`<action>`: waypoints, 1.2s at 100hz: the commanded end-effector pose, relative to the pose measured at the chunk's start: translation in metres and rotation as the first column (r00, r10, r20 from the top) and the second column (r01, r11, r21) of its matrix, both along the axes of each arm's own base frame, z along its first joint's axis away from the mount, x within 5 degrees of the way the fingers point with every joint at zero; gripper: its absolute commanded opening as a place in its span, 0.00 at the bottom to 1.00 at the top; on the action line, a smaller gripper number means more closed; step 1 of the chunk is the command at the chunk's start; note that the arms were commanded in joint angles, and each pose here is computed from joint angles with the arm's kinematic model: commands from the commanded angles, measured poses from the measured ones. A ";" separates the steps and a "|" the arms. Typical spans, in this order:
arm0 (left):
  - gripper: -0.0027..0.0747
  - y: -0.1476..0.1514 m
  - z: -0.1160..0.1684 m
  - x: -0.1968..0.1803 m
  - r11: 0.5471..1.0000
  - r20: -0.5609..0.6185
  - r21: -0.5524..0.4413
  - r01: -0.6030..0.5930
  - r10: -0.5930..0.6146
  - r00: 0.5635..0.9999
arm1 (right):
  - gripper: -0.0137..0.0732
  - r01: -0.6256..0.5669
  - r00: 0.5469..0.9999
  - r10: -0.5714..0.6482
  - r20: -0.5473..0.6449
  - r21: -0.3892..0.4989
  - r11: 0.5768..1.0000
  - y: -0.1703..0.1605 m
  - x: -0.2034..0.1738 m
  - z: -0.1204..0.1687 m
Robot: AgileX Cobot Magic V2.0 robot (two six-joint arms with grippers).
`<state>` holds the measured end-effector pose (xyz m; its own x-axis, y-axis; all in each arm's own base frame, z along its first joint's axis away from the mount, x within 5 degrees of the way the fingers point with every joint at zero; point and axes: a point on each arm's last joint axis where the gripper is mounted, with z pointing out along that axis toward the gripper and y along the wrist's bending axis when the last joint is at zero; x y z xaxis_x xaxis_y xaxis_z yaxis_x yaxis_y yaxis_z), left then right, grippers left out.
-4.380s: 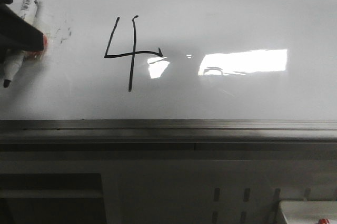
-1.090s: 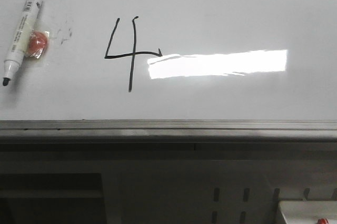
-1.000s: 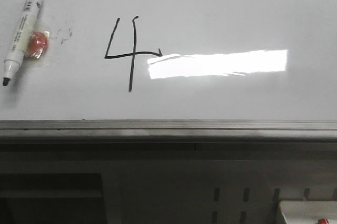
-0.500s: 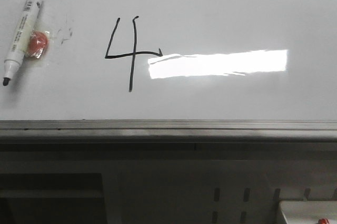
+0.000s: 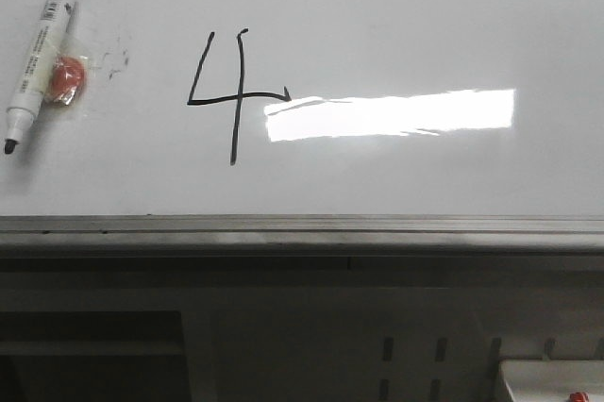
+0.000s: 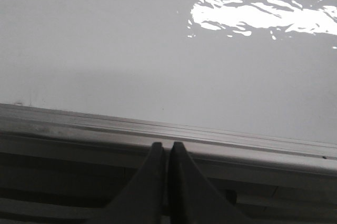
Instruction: Write number 4 on whiteboard
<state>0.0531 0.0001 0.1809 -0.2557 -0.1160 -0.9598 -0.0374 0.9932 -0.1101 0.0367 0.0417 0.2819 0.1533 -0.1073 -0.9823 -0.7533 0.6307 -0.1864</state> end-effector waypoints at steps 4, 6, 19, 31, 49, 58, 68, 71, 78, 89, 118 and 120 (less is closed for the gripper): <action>0.01 0.000 -0.008 0.000 1.000 0.021 -0.009 -0.003 0.004 1.000 | 0.08 0.033 0.998 -0.036 0.056 0.064 0.997 -0.001 0.001 0.014; 0.01 0.000 -0.008 0.000 1.000 0.021 -0.009 -0.003 0.004 1.000 | 0.08 0.050 0.997 -0.053 0.053 0.060 0.997 -0.001 0.002 0.014; 0.01 0.000 -0.008 0.000 1.000 0.021 -0.009 -0.003 0.004 1.000 | 0.08 0.208 0.977 -0.210 0.032 0.033 0.977 -0.004 0.013 0.011; 0.01 0.000 -0.008 0.000 1.000 0.021 -0.009 -0.003 0.004 1.000 | 0.08 0.423 0.906 -0.424 0.007 0.034 0.905 -0.015 0.022 0.009; 0.01 0.000 -0.008 0.000 1.000 0.021 -0.009 -0.003 0.004 1.000 | 0.08 0.670 0.742 -0.668 -0.057 0.027 0.742 -0.033 0.030 -0.006; 0.01 0.000 -0.008 0.000 1.000 0.021 -0.009 -0.003 0.004 1.000 | 0.08 0.731 0.680 -0.727 -0.099 0.009 0.682 -0.038 0.033 -0.024; 0.01 0.000 -0.008 0.000 1.000 0.021 -0.009 -0.003 0.004 1.000 | 0.08 0.782 0.614 -0.777 -0.136 -0.026 0.623 -0.043 0.029 -0.047; 0.01 0.000 -0.008 0.000 1.000 0.021 -0.009 -0.003 0.004 1.000 | 0.08 0.792 0.600 -0.786 -0.147 -0.026 0.610 -0.044 0.027 -0.054; 0.01 0.000 -0.008 0.000 1.000 0.021 -0.009 -0.003 0.004 1.000 | 0.08 0.806 0.584 -0.797 -0.154 -0.011 0.592 -0.045 0.023 -0.067; 0.01 0.000 -0.008 0.000 1.000 0.021 -0.009 -0.003 0.004 1.000 | 0.08 0.806 0.580 -0.794 -0.183 -0.013 0.592 -0.045 0.020 -0.087; 0.01 0.000 -0.008 0.000 1.000 0.021 -0.009 -0.003 0.004 1.000 | 0.08 0.801 0.548 -0.788 -0.279 -0.096 0.591 -0.045 0.017 -0.108; 0.01 0.000 -0.008 0.000 1.000 0.021 -0.009 -0.003 0.004 1.000 | 0.08 0.801 0.548 -0.788 -0.279 -0.096 0.591 -0.045 0.017 -0.108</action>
